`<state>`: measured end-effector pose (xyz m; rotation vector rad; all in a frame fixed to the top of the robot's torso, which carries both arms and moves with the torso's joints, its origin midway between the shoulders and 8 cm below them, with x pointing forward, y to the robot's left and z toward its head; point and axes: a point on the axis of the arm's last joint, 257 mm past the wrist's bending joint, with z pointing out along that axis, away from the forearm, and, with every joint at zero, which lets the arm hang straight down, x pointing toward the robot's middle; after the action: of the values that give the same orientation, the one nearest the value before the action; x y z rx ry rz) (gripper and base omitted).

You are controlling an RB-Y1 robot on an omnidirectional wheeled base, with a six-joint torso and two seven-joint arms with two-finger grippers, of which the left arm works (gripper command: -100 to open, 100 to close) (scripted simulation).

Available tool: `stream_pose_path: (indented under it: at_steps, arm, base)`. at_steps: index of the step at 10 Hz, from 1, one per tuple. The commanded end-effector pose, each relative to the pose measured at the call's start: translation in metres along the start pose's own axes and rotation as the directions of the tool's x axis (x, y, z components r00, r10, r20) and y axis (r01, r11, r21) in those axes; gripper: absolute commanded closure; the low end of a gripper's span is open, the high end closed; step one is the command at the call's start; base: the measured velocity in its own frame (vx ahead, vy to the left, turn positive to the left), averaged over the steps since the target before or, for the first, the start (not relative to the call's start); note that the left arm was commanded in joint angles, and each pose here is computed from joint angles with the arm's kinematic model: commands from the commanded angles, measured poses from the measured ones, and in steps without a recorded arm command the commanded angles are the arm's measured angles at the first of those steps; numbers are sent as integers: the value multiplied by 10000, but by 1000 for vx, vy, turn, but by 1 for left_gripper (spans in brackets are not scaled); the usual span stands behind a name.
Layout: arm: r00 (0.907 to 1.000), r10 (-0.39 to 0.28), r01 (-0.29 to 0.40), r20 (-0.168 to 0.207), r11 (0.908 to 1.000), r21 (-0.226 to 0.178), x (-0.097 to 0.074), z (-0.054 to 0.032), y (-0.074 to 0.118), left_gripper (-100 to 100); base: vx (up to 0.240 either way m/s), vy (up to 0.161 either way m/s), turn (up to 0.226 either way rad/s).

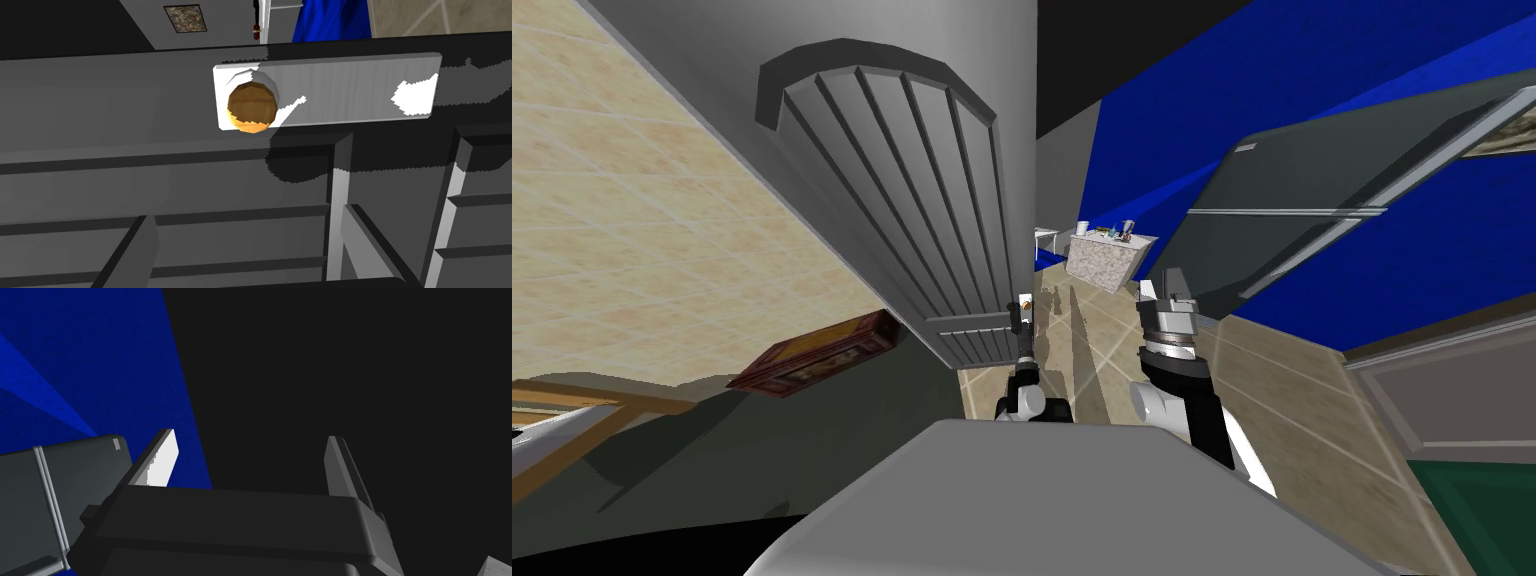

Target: Push the door open

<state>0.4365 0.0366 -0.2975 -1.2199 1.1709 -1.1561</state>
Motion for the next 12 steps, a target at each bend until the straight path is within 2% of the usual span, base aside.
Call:
stream_pose_path:
  at_steps: [1,4,6,8,9,10,12]
  arm:
    - [9993,360,-360,-7,9993,39,-143,59,61,-100]
    - [9986,536,-536,-10,9985,69,-223,140,84,-100]
    - [9992,397,-397,-16,9992,70,-181,199,57,-100]
    - [10000,31,-30,-31,10000,47,-48,239,-7,-100]
    - [9999,128,-128,-19,9999,59,-88,238,8,-100]
    - [9999,128,-128,-19,9999,59,-88,238,8,100]
    - [9999,128,-128,-19,9999,59,-88,238,8,100]
  base:
    - [139,11,-5]
    - [209,19,4]
    - [262,-2,1]
    - [220,-59,12]
    - [80,-28,12]
    - [-10,3,4]
    - [-32,9,-15]
